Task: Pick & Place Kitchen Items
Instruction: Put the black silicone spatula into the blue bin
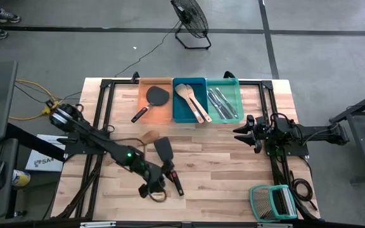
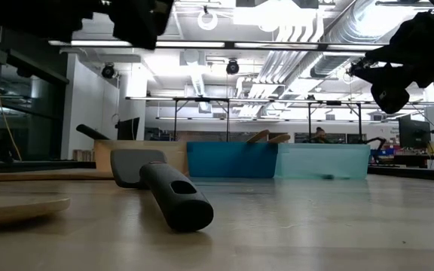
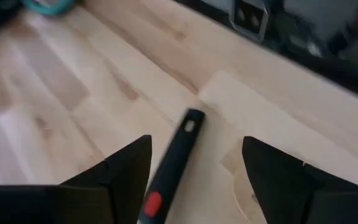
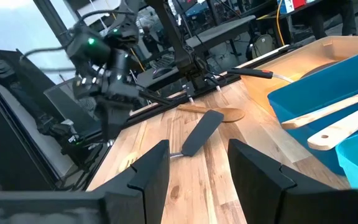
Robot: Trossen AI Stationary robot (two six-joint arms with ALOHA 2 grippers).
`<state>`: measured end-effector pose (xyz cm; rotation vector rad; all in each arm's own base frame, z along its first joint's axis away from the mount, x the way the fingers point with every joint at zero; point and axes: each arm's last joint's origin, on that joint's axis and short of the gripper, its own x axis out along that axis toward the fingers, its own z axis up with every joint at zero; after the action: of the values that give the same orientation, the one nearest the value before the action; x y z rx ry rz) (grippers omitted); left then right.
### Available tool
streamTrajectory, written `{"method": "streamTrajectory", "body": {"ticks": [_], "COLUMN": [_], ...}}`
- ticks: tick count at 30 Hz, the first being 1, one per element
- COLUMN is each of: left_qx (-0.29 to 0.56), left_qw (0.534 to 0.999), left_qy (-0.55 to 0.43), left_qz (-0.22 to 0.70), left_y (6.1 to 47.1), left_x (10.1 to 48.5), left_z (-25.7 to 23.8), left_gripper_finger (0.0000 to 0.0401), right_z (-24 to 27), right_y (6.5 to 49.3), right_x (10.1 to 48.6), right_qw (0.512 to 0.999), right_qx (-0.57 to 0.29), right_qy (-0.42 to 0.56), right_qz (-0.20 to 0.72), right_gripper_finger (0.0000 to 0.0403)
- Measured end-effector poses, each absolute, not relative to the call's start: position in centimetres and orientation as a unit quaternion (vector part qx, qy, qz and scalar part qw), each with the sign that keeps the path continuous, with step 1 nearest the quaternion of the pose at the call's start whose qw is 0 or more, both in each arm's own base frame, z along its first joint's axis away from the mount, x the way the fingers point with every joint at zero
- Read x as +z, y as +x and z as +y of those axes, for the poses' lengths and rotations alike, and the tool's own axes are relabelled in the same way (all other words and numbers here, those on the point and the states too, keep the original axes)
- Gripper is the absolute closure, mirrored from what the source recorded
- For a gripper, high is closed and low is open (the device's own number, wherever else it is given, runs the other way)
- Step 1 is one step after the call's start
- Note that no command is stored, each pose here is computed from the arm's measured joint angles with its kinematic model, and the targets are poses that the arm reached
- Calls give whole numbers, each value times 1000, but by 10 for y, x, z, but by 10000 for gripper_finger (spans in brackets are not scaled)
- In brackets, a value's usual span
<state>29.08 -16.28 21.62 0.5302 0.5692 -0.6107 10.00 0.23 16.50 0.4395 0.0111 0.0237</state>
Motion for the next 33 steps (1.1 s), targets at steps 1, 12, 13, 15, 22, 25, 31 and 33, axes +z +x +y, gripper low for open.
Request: {"method": "streamTrajectory", "body": {"ticks": [1, 12, 13, 15, 22, 25, 31, 33], "left_qx": [-301, -352, -351, -348, -337, -330, -326, -337], "left_qw": [870, 797, 798, 796, 789, 788, 795, 787], "left_qy": [266, 347, 350, 362, 380, 376, 356, 357], "left_qz": [286, 345, 342, 338, 347, 360, 367, 373], "left_y": [295, 340, 344, 348, 356, 362, 372, 370], "left_x": [214, 184, 184, 185, 184, 183, 182, 181], "left_z": [-166, -192, -193, -195, -180, -163, -138, -137], "left_gripper_finger": [152, 150, 150, 150, 158, 170, 186, 186], "right_z": [2, 2, 2, 2, 2, 2, 2, 2], "right_y": [100, 100, 101, 101, 101, 101, 101, 101], "right_x": [165, 164, 164, 164, 164, 164, 164, 164], "right_qw": [976, 976, 976, 976, 976, 976, 976, 976], "right_qx": [11, 10, 10, 10, 10, 10, 10, 10], "right_qy": [218, 218, 218, 218, 218, 218, 218, 218], "right_qz": [7, 9, 10, 10, 10, 10, 9, 9], "right_gripper_finger": [247, 247, 247, 247, 247, 247, 247, 247]}}
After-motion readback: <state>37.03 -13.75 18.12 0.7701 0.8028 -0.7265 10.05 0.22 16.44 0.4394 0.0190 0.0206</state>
